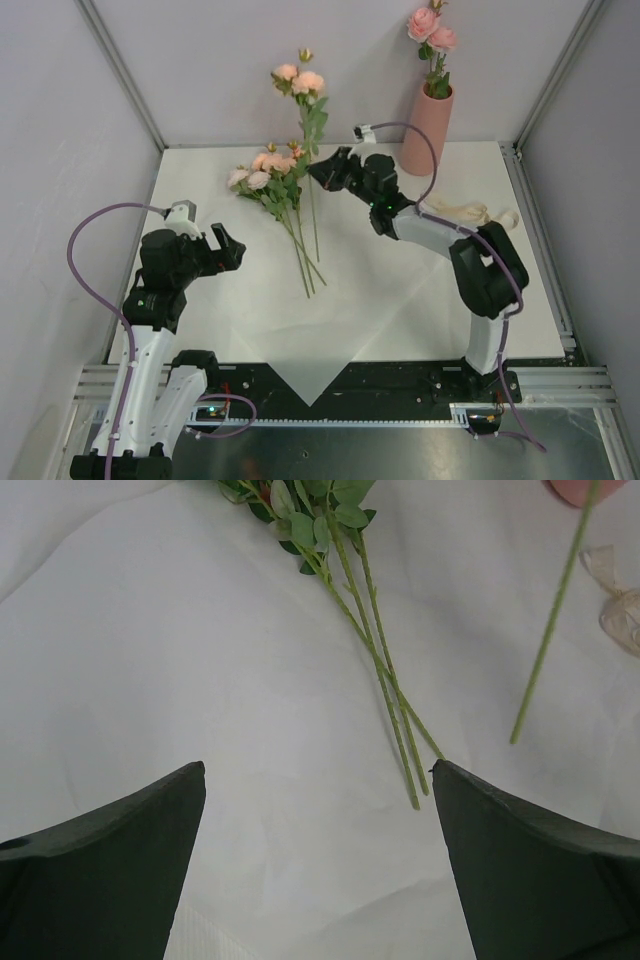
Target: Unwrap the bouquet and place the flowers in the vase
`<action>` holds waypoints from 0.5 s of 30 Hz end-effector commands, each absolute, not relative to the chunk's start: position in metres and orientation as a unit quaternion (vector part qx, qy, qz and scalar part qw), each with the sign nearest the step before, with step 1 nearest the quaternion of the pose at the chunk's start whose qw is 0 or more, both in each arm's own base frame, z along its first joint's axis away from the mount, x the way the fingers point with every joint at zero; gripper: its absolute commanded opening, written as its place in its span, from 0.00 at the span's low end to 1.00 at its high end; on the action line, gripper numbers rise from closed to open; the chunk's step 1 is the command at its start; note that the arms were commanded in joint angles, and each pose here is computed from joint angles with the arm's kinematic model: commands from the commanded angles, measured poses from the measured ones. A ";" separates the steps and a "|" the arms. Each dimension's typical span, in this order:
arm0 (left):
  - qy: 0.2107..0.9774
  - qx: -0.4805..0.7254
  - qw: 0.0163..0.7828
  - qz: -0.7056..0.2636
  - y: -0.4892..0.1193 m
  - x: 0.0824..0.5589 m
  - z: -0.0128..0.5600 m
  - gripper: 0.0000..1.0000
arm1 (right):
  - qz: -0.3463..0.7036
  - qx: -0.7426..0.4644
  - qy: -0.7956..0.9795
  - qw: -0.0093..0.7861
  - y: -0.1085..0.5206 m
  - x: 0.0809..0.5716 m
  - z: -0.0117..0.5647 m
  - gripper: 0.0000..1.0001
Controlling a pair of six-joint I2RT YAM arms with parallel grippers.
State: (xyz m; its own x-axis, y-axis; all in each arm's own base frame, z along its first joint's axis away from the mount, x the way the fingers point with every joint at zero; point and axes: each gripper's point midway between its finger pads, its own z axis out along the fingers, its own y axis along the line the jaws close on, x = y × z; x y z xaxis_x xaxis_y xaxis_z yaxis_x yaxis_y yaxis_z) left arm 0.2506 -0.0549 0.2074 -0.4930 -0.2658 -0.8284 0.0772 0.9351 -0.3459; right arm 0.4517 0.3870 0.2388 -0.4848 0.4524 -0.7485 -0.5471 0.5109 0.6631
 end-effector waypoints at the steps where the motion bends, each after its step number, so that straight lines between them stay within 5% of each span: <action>1: 0.834 -0.048 0.519 -0.178 -0.056 0.252 0.216 1.00 | 0.449 -0.133 0.571 0.674 0.346 0.439 0.359 0.00; 15: 0.830 -0.045 0.525 -0.180 -0.057 0.251 0.221 1.00 | 0.181 -0.130 0.338 0.914 0.158 0.473 0.489 0.00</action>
State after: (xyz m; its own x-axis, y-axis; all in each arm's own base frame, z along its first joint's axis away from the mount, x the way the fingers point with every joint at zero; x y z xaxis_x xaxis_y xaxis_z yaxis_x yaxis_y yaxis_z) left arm 0.2486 -0.0553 0.2120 -0.4774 -0.2660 -0.8375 0.0859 0.9344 -0.3457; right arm 0.4824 0.2068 0.4302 0.4289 0.3508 -0.8325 -0.5780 0.8148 0.0455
